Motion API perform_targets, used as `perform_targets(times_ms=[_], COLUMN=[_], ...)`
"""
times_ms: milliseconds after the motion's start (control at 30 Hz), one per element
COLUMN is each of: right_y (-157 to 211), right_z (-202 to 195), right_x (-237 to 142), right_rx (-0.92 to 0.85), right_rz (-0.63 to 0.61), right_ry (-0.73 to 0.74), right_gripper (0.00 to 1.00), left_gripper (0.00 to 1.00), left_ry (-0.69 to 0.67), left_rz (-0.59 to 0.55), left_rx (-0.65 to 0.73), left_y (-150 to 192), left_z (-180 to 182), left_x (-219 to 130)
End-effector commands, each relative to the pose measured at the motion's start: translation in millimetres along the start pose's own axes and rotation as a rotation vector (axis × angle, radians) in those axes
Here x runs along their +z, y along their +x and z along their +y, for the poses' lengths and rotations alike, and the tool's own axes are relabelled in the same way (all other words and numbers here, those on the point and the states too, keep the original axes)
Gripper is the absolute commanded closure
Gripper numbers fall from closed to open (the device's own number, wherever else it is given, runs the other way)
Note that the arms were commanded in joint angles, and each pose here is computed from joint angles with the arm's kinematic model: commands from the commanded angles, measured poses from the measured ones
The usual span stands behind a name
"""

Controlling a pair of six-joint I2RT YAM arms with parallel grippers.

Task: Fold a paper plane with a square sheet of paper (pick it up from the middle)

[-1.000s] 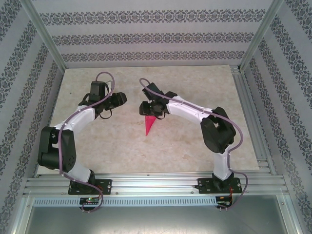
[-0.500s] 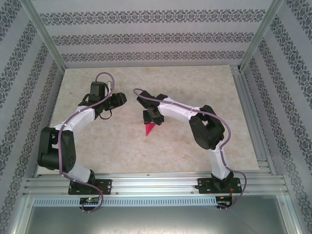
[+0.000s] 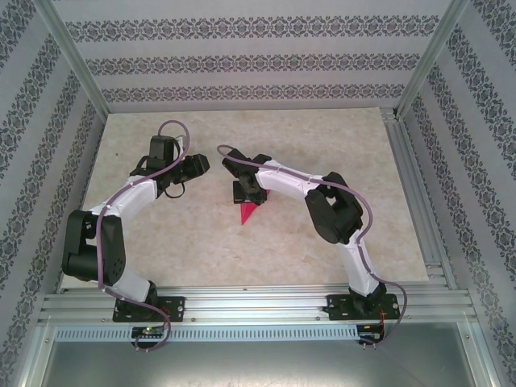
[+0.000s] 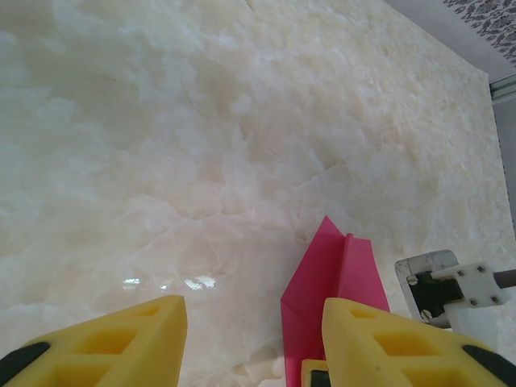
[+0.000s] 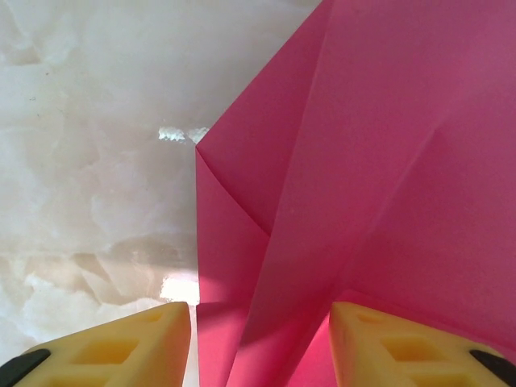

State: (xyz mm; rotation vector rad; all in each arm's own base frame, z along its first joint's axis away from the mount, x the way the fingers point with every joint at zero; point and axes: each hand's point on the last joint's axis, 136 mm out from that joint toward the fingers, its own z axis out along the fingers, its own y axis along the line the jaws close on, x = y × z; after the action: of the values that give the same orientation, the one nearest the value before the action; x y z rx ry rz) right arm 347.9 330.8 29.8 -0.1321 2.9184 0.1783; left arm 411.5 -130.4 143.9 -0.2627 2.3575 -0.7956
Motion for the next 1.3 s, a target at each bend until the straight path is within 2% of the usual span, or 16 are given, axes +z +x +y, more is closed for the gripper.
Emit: perform_targets(times_ms=[0, 167, 233, 433, 467, 533, 567, 633, 800, 933, 1100, 1267], right_y=[-2, -2, 1, 4, 5, 6, 5, 3, -11, -29, -49, -59], right_z=[0, -14, -17, -21, -22, -24, -25, -24, -44, -79, -141, -167], right_x=[3, 0, 0, -10, -12, -17, -21, -24, -43, -51, -38, -13], right_rx=[0.001, -0.028, -0.027, -0.007, 0.002, 0.007, 0.013, 0.017, 0.025, 0.009, 0.074, 0.047], right_rz=[-0.011, -0.019, -0.024, -0.047, -0.046, -0.055, -0.067, -0.083, -0.131, -0.146, -0.109, -0.043], right_ry=[0.049, 0.155, 0.160, 0.139, 0.133, 0.123, 0.122, 0.091, 0.092, 0.038, -0.082, -0.088], right_gripper=[0.51, 0.56, 0.62, 0.68, 0.71, 0.82, 0.84, 0.95, 0.96, 0.98, 0.98, 0.94], left_gripper=[0.51, 0.51, 0.51, 0.51, 0.51, 0.51, 0.51, 0.51, 0.51, 0.51, 0.51, 0.51], left_ry=[0.017, 0.023, 0.023, 0.022, 0.023, 0.020, 0.022, 0.024, 0.024, 0.027, 0.035, 0.049], left_rz=[-0.005, 0.000, -0.001, 0.007, 0.006, 0.007, 0.004, 0.007, 0.012, 0.015, 0.015, 0.015], left_rx=[0.014, 0.016, 0.018, 0.017, 0.018, 0.017, 0.017, 0.015, 0.013, 0.011, 0.004, 0.000], left_y=[-1, 0, 0, 1, 0, 0, -1, -1, -1, -1, 0, 3], left_z=[-2, -3, -3, -2, -2, -2, -3, -3, -5, -6, -8, -11], left_x=[-1, -1, -1, 1, 1, 1, 1, 1, 0, -1, -4, -8])
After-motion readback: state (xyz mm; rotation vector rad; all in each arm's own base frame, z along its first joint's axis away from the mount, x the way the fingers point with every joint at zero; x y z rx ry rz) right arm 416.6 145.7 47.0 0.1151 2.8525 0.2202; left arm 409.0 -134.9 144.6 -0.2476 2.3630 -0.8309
